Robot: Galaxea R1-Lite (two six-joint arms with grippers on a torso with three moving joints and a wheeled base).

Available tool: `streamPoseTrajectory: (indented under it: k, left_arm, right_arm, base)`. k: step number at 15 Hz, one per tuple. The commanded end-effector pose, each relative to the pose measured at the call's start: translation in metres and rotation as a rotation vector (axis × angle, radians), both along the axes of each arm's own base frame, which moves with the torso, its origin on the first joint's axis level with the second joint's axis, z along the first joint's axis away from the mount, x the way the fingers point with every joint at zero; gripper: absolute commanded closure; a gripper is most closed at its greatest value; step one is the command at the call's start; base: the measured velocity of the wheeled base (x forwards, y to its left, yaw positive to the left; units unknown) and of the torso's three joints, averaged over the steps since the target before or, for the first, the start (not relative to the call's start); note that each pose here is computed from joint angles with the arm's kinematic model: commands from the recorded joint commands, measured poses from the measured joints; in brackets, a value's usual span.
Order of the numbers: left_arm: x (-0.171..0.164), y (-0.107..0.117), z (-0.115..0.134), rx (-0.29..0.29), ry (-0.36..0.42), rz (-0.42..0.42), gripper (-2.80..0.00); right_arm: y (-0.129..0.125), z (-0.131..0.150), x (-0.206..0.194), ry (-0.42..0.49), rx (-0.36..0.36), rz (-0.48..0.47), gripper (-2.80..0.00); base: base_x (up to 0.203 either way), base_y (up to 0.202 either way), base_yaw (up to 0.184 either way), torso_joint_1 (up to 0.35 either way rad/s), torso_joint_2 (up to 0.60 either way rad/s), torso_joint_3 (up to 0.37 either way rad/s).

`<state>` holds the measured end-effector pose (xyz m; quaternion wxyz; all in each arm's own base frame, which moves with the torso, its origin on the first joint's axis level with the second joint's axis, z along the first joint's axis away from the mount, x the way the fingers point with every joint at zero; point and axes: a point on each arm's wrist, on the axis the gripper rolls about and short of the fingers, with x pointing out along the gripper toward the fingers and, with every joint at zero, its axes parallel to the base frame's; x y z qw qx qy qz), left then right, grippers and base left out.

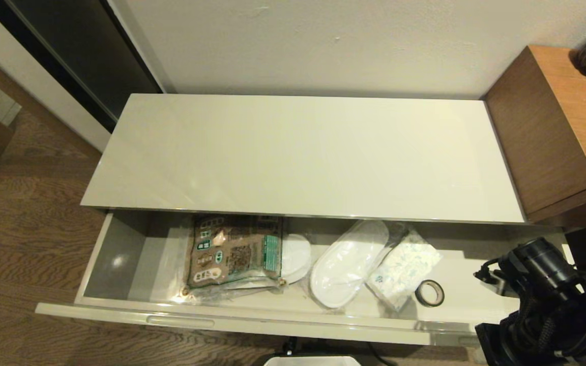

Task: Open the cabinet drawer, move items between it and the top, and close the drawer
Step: Close the drawer

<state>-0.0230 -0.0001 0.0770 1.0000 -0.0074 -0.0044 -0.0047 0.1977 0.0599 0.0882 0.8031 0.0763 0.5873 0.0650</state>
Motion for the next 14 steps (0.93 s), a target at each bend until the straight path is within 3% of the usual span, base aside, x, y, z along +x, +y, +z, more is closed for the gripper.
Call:
streamPoseTrajectory:
  k: [1, 5, 8, 10, 14]
  left_arm:
    - [0.0, 0.0, 0.0, 0.0, 0.001, 0.0, 0.0]
    - [0.0, 0.0, 0.0, 0.0, 0.001, 0.0, 0.0]
    - [0.0, 0.0, 0.0, 0.0, 0.001, 0.0, 0.0]
    - [0.0, 0.0, 0.0, 0.001, 0.001, 0.0, 0.0]
    - [0.0, 0.0, 0.0, 0.0, 0.001, 0.0, 0.0]
  right_arm:
    - [-0.001, -0.011, 0.001, 0.041, -0.02, 0.002, 0.0]
    - [0.001, -0.029, 0.01, 0.117, -0.061, -0.005, 0.0]
    - [0.003, -0.037, 0.019, 0.125, -0.111, -0.028, 0.0]
    - [0.005, -0.044, 0.038, 0.098, -0.114, -0.107, 0.0]
    - [0.01, -0.028, 0.069, -0.006, -0.045, -0.289, 0.0]
  base:
    - [0.0, 0.0, 0.0, 0.0, 0.0, 0.0]
    - [0.0, 0.0, 0.0, 0.0, 0.0, 0.0]
    - [0.0, 0.0, 0.0, 0.0, 0.0, 0.0]
    - [0.0, 0.0, 0.0, 0.0, 0.0, 0.0]
    - [0.0, 0.0, 0.0, 0.0, 0.0, 0.0]
